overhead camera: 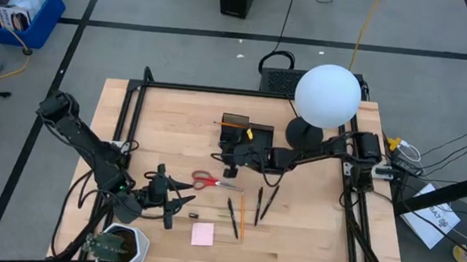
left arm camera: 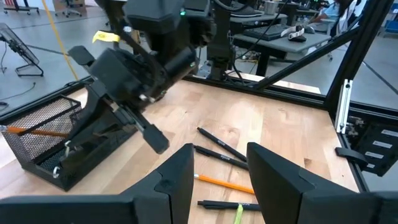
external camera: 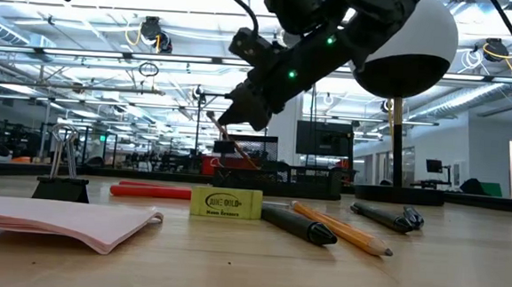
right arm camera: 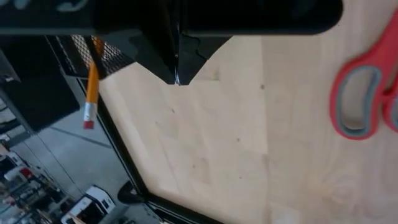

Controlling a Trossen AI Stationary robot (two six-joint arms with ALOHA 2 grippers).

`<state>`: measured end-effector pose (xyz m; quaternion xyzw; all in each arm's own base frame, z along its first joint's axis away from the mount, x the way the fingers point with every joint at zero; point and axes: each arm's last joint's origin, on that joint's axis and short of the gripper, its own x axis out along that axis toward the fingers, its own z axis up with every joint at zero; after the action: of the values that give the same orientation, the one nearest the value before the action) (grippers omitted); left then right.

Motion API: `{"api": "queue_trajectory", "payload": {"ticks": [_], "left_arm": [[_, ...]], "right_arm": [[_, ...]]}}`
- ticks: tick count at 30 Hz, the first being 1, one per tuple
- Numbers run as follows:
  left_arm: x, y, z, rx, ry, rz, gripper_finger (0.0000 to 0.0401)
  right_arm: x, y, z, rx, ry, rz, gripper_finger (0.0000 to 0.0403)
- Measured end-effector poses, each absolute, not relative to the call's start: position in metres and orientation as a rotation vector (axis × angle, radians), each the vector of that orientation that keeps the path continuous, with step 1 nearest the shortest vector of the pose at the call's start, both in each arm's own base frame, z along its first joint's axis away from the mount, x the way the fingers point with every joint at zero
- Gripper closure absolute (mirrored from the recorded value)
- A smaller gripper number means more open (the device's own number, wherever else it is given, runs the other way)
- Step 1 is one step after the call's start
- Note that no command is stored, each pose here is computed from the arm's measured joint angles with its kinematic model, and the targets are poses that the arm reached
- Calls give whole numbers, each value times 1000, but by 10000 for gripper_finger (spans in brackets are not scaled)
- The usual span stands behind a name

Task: Pick and place office supplies into organizer
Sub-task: Put the right black binder clip into the black desk organizer

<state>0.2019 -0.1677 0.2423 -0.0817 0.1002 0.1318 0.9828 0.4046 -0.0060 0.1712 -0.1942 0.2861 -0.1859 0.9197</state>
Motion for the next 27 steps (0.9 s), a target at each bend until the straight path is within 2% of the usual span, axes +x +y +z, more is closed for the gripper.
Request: {"api": "queue_trajectory", "payload": {"ticks": [18, 27], "left_arm": [[202, -168, 242, -165, 202, 265, 247], [202, -168, 242, -160, 202, 264, 247]], "right_arm": [[395, -48, 161, -204, 683, -508, 399], [393, -50, 158, -143, 714, -451, 399]]}}
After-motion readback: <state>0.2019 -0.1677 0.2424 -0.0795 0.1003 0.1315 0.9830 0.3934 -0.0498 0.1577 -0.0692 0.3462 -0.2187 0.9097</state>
